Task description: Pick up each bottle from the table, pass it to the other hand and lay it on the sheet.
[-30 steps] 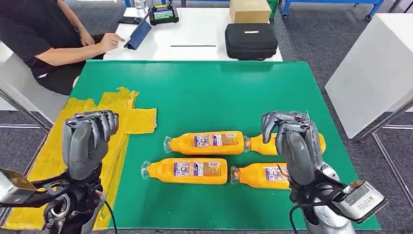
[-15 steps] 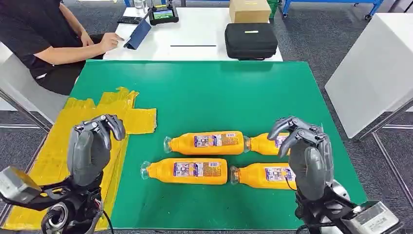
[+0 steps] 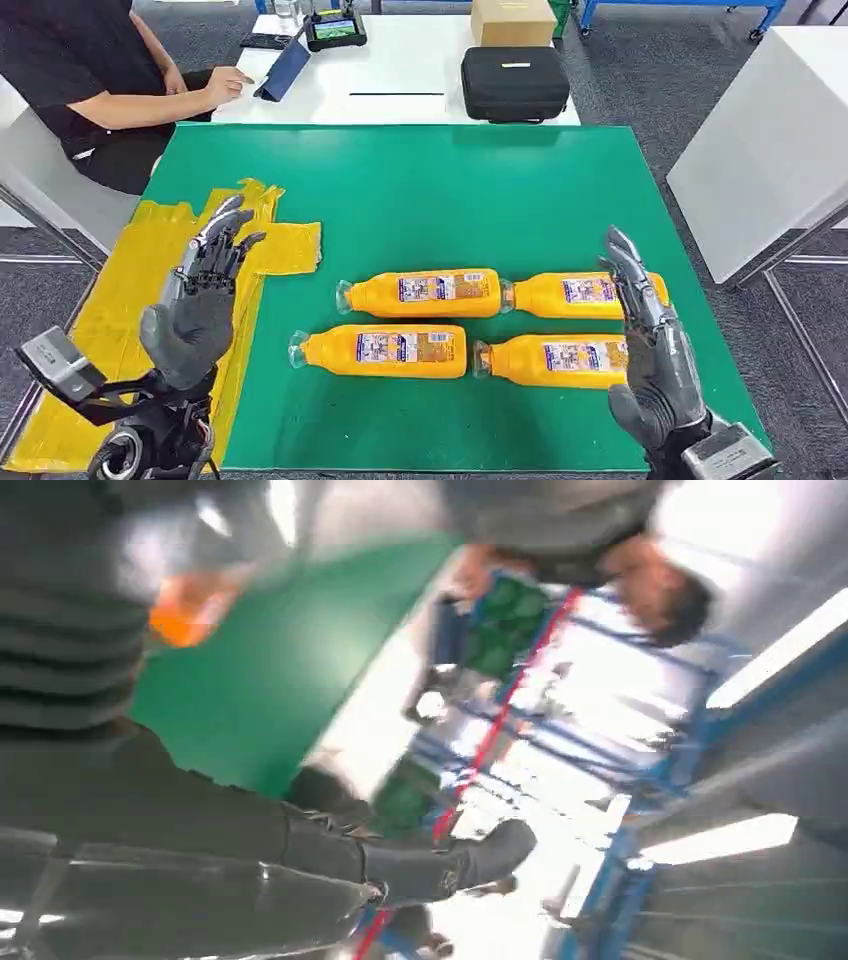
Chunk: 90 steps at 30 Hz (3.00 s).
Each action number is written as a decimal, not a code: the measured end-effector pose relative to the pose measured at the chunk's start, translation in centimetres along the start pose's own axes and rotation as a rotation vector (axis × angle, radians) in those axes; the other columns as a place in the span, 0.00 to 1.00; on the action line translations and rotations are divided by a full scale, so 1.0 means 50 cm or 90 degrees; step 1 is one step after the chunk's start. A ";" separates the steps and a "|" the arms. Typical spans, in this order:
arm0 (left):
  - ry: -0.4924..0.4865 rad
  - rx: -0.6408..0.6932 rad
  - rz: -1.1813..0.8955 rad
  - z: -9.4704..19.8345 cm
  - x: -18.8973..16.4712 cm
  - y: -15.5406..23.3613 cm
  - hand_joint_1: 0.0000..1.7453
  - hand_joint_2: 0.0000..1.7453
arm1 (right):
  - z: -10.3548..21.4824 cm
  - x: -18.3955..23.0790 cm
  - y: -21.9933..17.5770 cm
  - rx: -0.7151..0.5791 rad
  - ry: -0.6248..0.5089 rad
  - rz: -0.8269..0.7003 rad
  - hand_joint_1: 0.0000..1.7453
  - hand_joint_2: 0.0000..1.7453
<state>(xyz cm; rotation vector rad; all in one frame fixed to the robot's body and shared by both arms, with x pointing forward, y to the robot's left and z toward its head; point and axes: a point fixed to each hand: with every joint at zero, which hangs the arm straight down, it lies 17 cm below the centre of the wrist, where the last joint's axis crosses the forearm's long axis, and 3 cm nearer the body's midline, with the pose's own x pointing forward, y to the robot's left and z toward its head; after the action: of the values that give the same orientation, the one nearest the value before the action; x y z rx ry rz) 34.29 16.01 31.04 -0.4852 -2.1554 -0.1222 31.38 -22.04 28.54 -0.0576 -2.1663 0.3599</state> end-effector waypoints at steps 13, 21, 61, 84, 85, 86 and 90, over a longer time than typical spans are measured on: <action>0.047 0.003 0.016 0.036 -0.038 0.009 0.00 0.00 | 0.146 -0.161 -0.154 0.079 0.224 0.502 0.00 1.00; 0.071 0.010 0.021 0.043 -0.047 0.004 0.00 0.00 | 0.170 -0.234 -0.194 0.159 0.283 0.619 0.00 1.00; 0.070 -0.013 0.063 0.003 -0.076 -0.005 0.00 0.00 | 0.285 -0.480 -0.111 0.389 0.449 0.515 0.00 1.00; 0.075 -0.039 0.092 -0.013 -0.092 -0.037 0.00 0.00 | 0.296 -0.500 -0.161 0.363 0.444 0.583 0.00 1.00; 0.074 -0.042 0.095 -0.015 -0.091 -0.039 0.00 0.00 | 0.300 -0.501 -0.164 0.365 0.448 0.583 0.00 1.00; 0.074 -0.044 0.099 -0.017 -0.091 -0.042 0.00 0.00 | 0.304 -0.502 -0.166 0.368 0.451 0.583 0.00 1.00; 0.075 -0.048 0.106 -0.019 -0.094 -0.048 0.00 0.00 | 0.317 -0.503 -0.167 0.381 0.455 0.583 0.00 1.00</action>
<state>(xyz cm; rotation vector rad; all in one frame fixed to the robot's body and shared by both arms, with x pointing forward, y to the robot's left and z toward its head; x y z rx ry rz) 36.54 12.16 28.05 -0.6830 -1.9911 -0.1366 34.09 -38.10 2.32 -0.7302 -1.1501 1.2681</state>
